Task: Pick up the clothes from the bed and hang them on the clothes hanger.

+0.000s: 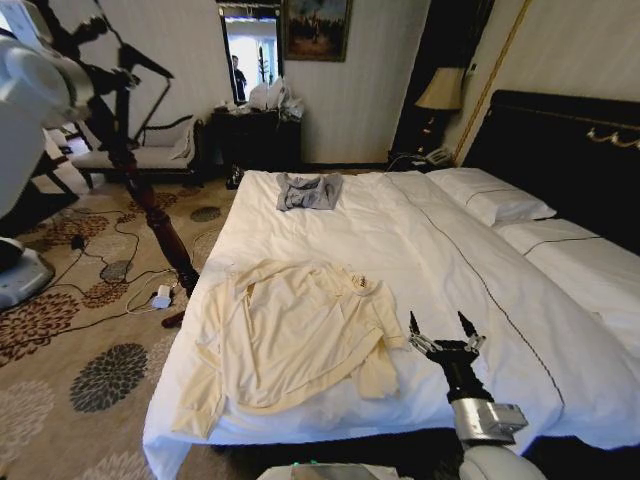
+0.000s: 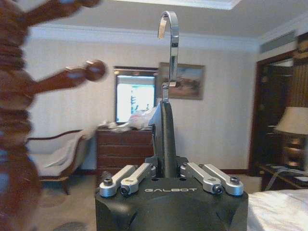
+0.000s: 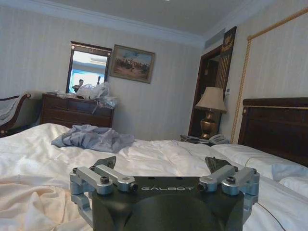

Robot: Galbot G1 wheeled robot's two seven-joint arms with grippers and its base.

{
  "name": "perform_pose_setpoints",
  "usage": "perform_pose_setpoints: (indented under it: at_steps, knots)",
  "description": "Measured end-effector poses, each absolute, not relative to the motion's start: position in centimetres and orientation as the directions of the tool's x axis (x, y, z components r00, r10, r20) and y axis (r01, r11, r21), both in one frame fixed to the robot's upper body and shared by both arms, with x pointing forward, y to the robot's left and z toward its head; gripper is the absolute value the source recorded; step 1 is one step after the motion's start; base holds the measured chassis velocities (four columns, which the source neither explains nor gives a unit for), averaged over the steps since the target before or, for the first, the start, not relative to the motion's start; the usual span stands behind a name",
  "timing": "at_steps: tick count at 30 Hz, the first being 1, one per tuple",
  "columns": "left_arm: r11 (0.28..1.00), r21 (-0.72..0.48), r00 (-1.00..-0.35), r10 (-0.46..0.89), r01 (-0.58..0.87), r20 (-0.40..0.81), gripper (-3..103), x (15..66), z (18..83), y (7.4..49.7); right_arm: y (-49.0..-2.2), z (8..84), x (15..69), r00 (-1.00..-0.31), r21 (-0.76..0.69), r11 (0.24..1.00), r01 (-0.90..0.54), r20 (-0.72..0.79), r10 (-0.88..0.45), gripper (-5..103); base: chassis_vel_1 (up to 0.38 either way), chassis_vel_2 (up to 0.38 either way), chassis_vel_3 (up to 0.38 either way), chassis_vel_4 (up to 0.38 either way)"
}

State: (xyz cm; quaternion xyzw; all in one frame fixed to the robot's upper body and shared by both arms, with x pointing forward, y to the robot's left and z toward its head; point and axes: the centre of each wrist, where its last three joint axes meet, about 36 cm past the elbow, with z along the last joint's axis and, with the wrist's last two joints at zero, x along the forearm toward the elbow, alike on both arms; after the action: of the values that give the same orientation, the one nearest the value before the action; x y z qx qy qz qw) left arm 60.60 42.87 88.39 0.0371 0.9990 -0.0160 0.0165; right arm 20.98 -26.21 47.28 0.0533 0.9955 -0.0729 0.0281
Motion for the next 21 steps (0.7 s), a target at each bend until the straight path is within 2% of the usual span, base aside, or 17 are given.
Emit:
perform_pose_setpoints:
  at_steps: [4, 9, 16, 21]
  knots:
    - [0.987, -0.009, -0.987, 0.160, 0.161, -0.018, 15, 57.7, 84.4, 40.3, -26.6, 47.2, 21.1, -0.991, -0.145, 0.981, 0.125, -0.063, 0.117, 100, 0.000, 0.000, 0.000, 0.000]
    - [0.984, -0.025, -0.984, 0.176, 0.177, -0.038, 15, 54.0, 80.9, 41.2, -27.0, 47.1, 21.2, -0.990, -0.151, 0.979, 0.135, -0.059, 0.127, 100, 0.000, 0.000, 0.000, 0.000]
    - [0.974, 0.092, -0.976, 0.213, 0.209, -0.034, 15, 49.1, 74.2, 39.5, -27.5, 47.0, 21.5, -0.989, -0.157, 0.977, 0.142, -0.051, 0.135, 100, 0.000, 0.000, 0.000, 0.000]
    - [0.962, 0.100, -0.967, 0.255, 0.254, -0.005, 15, 47.3, 70.9, 37.3, -27.8, 47.0, 21.5, -0.989, -0.164, 0.975, 0.148, -0.050, 0.142, 100, 0.000, 0.000, 0.000, 0.000]
